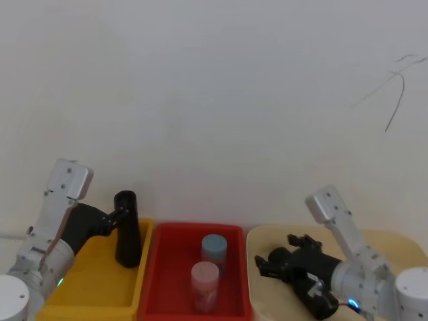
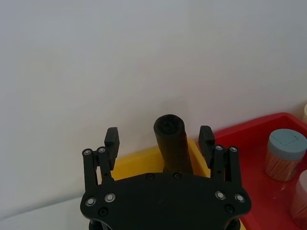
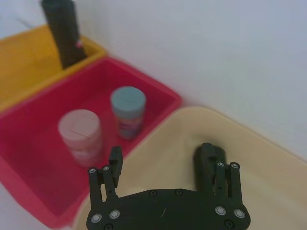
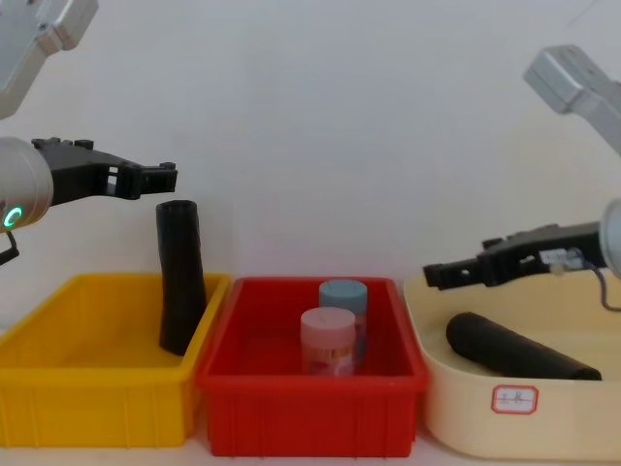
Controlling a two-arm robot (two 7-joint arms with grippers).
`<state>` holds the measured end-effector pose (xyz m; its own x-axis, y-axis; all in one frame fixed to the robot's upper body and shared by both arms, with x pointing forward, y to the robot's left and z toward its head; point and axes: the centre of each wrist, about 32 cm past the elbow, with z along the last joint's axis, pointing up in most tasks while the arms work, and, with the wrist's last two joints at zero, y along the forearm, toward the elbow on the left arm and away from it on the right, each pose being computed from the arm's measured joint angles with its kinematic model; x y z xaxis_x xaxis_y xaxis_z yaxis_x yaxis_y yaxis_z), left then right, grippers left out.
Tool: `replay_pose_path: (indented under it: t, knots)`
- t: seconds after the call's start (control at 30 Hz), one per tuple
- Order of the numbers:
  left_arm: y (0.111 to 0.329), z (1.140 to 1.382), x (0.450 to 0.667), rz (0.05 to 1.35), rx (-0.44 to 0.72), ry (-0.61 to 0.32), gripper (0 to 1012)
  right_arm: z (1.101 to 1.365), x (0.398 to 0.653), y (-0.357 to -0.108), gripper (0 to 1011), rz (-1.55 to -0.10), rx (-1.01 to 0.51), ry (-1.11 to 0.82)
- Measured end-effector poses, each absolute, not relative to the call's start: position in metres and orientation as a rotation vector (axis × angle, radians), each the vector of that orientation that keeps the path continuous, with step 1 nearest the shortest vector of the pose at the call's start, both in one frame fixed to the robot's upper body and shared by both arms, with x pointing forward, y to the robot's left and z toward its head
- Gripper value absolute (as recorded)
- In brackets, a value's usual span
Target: Pick up the garbage bag with the one hand and transfer it to the other hand.
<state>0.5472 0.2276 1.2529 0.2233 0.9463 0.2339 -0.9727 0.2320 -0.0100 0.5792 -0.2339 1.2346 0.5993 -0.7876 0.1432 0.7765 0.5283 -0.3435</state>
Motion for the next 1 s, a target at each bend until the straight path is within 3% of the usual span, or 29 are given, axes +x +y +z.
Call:
replay_pose_path:
  t: [0.53, 1.0]
  knots:
    - [0.228, 1.253, 0.547, 1.332, 0.150, -0.207, 1002, 1.266, 0.603, -0.203, 1000, -0.712, -0.462, 0.003]
    - [0.228, 1.253, 0.547, 1.332, 0.150, -0.207, 1002, 1.261, 0.611, -0.183, 999, -0.632, -0.553, 0.010]
